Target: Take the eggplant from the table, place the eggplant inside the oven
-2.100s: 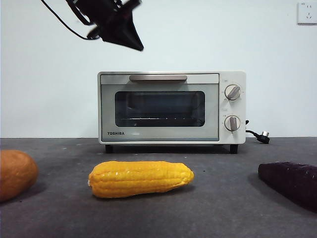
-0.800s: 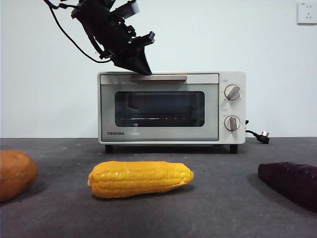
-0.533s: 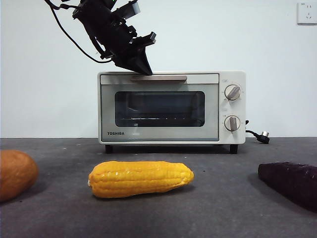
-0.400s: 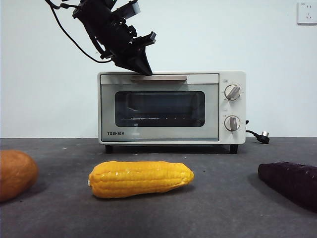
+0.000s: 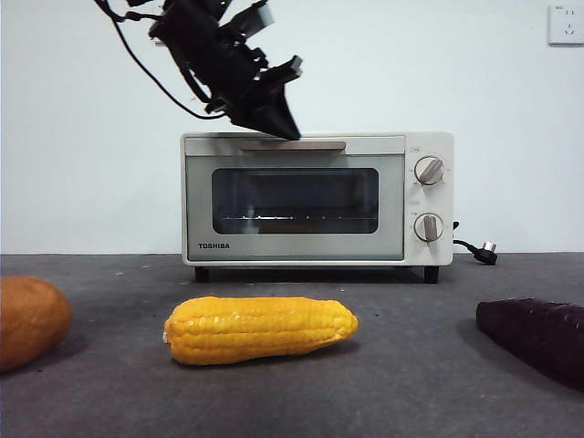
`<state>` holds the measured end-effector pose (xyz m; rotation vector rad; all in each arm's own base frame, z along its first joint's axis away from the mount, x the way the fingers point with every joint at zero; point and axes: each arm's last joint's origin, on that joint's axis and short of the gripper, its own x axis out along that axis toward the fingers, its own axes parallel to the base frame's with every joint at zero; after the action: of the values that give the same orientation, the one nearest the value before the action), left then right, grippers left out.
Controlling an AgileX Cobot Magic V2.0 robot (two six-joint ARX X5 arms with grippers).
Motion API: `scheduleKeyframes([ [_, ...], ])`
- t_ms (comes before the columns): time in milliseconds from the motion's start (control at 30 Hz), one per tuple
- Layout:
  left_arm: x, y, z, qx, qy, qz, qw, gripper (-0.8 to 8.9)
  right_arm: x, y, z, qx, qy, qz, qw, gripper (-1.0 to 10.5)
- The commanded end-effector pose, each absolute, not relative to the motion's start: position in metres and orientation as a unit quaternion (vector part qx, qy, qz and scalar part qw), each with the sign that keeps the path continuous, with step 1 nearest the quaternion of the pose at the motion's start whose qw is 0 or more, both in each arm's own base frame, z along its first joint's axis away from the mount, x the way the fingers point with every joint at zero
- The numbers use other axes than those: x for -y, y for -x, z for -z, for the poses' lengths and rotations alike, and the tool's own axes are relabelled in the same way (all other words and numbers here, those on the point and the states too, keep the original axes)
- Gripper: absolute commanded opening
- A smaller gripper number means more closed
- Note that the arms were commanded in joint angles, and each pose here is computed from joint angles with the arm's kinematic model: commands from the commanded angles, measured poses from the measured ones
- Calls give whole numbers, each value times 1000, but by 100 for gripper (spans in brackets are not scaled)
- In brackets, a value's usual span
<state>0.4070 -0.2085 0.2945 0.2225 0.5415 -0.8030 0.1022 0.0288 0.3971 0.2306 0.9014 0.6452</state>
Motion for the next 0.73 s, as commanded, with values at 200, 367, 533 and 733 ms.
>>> scheduleKeyframes([
  [200,231,-397,-234,-367,-133,398,830,-6,-29,-103,-398,-417,-103,-311,848,599],
  [367,244,-387,-233,-373,-139,413,819,-6,-29,-103,-399,-415,-98,-314,849,599],
  [533,260,-373,-231,-385,-130,460,790,-6,-29,-103,-399,-413,-94,-315,849,599],
  [733,282,-356,-231,-386,-142,483,773,-6,-29,-106,-398,-416,-92,-312,849,599],
])
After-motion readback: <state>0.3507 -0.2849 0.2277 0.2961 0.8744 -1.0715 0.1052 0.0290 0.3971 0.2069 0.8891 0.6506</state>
